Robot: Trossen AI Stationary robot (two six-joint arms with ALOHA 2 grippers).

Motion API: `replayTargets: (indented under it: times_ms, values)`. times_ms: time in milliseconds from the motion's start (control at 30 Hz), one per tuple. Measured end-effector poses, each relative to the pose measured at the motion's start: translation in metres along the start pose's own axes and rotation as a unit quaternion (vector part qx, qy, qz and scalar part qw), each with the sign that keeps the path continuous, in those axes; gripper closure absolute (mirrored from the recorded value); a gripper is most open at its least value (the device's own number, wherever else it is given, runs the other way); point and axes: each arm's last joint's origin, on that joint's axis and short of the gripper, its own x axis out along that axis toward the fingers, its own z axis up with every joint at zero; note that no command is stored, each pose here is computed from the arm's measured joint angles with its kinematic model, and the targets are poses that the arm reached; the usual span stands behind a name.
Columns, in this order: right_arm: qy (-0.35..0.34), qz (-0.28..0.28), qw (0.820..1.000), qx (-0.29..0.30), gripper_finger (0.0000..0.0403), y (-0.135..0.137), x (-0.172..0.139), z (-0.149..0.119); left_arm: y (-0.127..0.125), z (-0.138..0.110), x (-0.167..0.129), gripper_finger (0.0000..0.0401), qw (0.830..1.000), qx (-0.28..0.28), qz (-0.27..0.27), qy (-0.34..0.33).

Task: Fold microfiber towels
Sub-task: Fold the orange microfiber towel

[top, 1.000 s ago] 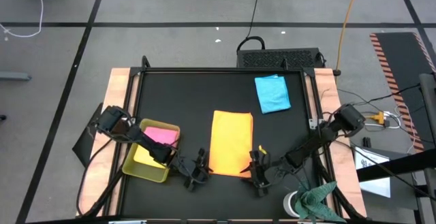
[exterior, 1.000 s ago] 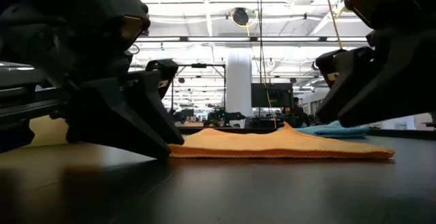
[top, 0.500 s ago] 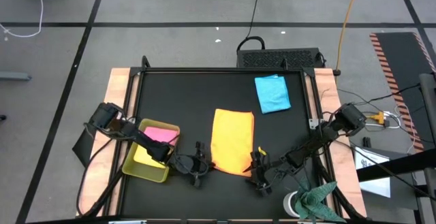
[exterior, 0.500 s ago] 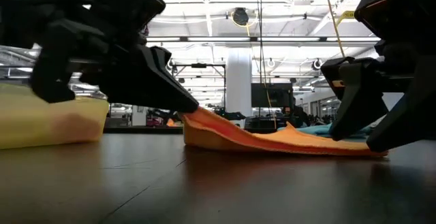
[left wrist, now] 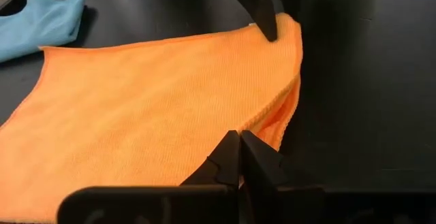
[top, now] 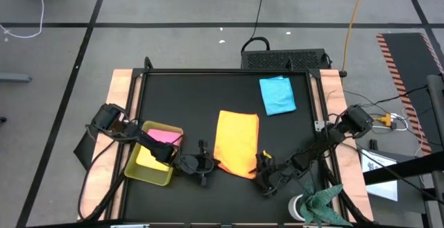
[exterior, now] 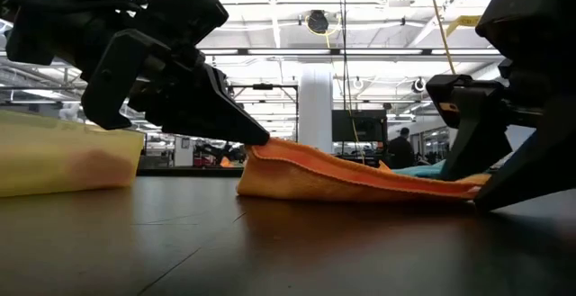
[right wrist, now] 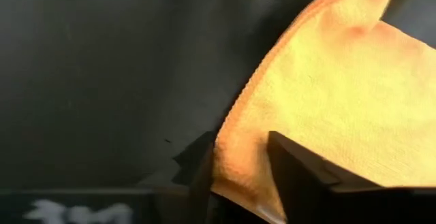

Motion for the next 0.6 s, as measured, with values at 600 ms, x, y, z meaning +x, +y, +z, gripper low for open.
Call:
replayTargets:
  times_ms: [600]
  values:
    - [-0.153,0.109,0.973,0.133,0.0399,0.026,-0.025,0.033,-0.043,0.034,-0.054,0.0389,0.988,0.004,-0.14,-0.069]
